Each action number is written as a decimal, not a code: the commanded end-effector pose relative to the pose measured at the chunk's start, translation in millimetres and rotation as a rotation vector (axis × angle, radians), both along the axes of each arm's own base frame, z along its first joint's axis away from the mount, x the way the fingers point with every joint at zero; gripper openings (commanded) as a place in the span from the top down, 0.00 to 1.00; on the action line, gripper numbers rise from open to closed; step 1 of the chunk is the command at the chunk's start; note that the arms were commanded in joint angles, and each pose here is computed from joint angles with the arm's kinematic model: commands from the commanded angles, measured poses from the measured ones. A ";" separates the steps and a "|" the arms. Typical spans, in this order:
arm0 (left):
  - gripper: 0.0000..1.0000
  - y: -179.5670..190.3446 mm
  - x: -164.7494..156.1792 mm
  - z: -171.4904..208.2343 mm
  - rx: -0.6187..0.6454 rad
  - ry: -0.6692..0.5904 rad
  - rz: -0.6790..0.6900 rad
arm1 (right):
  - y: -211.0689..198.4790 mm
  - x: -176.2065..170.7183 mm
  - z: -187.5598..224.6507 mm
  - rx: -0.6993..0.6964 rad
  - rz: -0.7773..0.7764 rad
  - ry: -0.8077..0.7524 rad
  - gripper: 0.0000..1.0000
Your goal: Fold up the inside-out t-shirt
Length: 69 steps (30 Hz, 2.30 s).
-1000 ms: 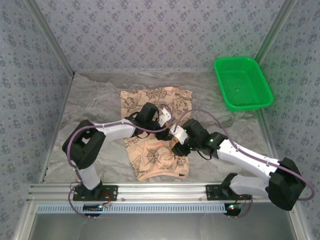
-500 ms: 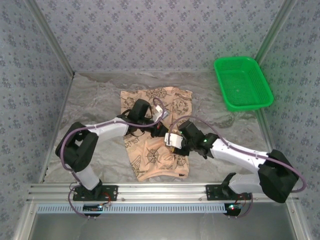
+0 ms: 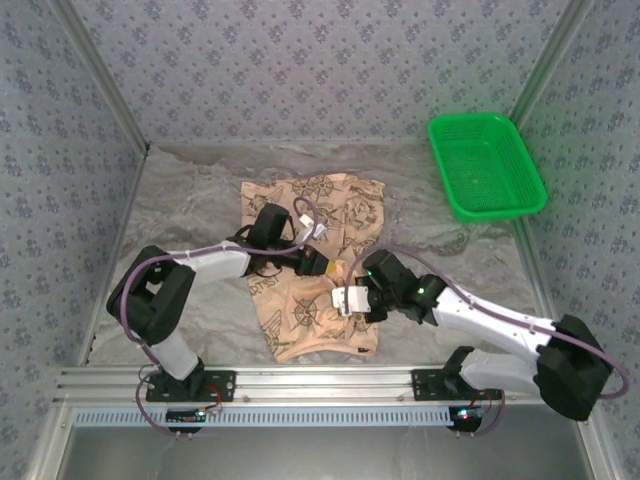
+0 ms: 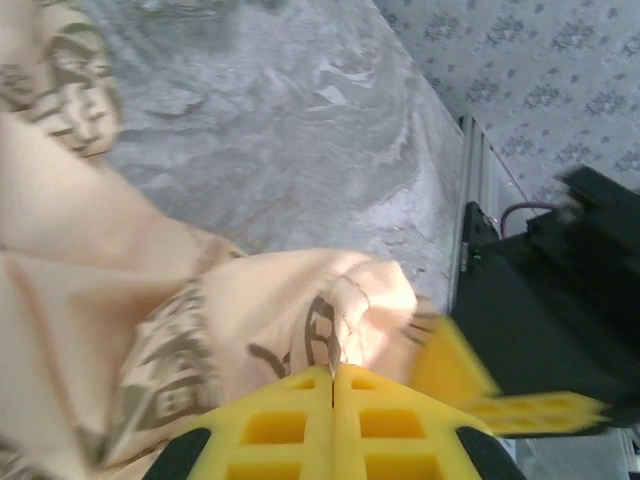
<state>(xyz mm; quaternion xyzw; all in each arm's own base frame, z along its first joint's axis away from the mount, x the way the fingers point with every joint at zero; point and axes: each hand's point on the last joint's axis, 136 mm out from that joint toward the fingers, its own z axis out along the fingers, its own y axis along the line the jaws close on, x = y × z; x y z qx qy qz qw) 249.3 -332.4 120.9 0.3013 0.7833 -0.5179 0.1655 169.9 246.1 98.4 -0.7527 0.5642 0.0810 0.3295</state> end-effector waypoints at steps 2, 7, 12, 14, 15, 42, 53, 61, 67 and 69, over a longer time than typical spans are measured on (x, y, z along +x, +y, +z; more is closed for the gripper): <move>1.00 3.1 12.6 7.9 -0.048 -0.013 0.050 | -11.0 -41.9 -13.1 -0.086 0.221 0.041 1.00; 1.00 1.9 12.8 1.1 -0.047 0.021 0.057 | -19.8 -32.6 -18.1 -0.159 0.186 -0.025 0.94; 0.97 4.9 7.6 -3.9 -0.038 0.025 0.050 | -5.3 -19.3 19.4 0.068 0.116 -0.057 0.89; 0.93 6.2 3.8 -5.6 -0.027 0.035 0.043 | -2.8 -17.1 34.0 0.144 0.111 -0.072 0.72; 0.89 7.1 1.7 -6.0 -0.021 0.036 0.038 | -2.7 -15.8 40.2 0.170 0.110 -0.079 0.68; 0.56 20.1 -19.4 -6.6 0.361 -0.148 0.165 | -49.6 64.6 28.5 0.567 -1.474 0.622 0.52; 0.55 -0.4 -19.2 8.6 0.405 -0.301 0.099 | -51.3 70.8 28.0 0.568 -1.478 0.603 0.52; 0.55 -7.9 -14.1 4.4 0.534 -0.506 0.004 | -60.0 80.9 27.2 0.599 -1.513 0.597 0.51; 0.56 -5.1 -2.2 -10.7 0.652 -0.571 -0.015 | -63.9 83.9 28.1 0.605 -1.516 0.595 0.50; 0.58 -6.9 -5.2 -13.4 0.659 -0.583 -0.043 | -65.7 83.5 26.9 0.602 -1.520 0.594 0.50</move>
